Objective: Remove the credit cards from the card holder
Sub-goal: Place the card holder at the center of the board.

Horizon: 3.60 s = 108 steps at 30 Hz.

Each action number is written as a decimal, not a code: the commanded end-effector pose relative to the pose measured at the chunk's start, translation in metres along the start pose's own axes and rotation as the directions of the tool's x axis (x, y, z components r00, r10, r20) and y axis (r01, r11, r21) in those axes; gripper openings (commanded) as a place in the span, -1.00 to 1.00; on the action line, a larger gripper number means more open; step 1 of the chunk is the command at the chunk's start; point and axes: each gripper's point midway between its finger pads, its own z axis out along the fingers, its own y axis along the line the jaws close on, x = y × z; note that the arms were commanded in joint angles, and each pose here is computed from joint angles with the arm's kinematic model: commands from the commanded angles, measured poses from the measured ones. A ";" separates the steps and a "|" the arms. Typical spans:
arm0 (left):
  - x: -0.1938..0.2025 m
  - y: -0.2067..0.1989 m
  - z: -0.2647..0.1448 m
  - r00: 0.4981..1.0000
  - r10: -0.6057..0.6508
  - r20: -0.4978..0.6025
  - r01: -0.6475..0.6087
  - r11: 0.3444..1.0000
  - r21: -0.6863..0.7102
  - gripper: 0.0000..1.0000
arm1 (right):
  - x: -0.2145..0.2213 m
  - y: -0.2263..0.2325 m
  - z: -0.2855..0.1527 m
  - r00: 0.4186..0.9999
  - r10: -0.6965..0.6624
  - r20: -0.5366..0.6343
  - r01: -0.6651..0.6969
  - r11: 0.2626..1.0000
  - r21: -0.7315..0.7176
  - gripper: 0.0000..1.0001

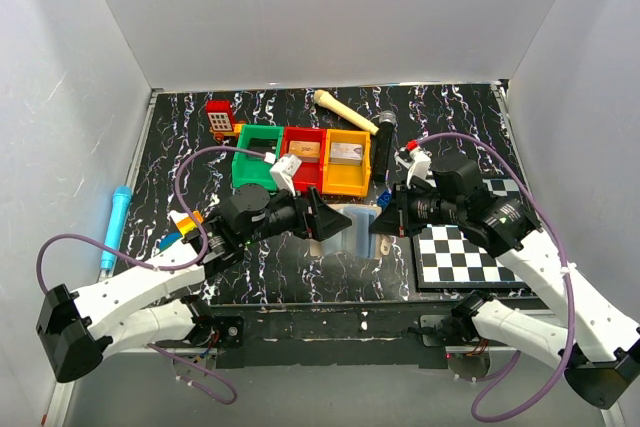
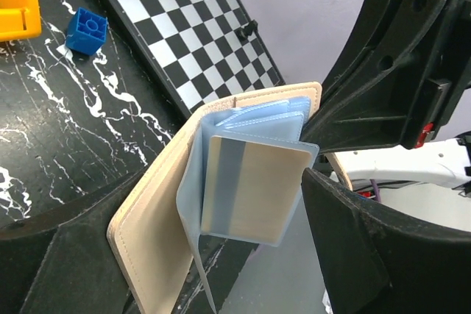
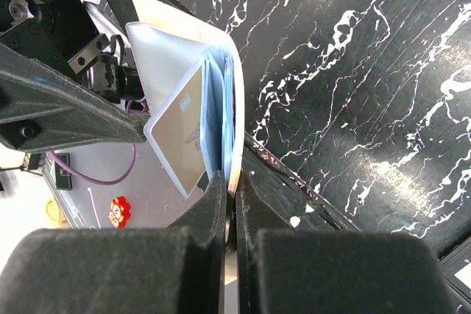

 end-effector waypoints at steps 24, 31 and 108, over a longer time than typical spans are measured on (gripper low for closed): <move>-0.024 0.009 0.005 0.994 0.106 0.019 -0.099 0.965 -0.242 0.96 | -0.019 0.002 -0.002 0.999 0.003 0.040 -0.005 0.999 0.050 -0.97; -0.023 0.004 0.004 0.995 0.104 0.013 -0.099 0.971 -0.216 0.96 | -0.020 0.004 0.000 0.999 0.006 0.040 -0.008 0.999 0.044 -0.97; 0.059 0.106 0.014 0.983 -0.031 -0.179 -0.026 0.951 -0.307 -1.00 | 0.003 0.008 0.050 0.997 -0.052 0.064 0.066 0.971 -0.228 -0.24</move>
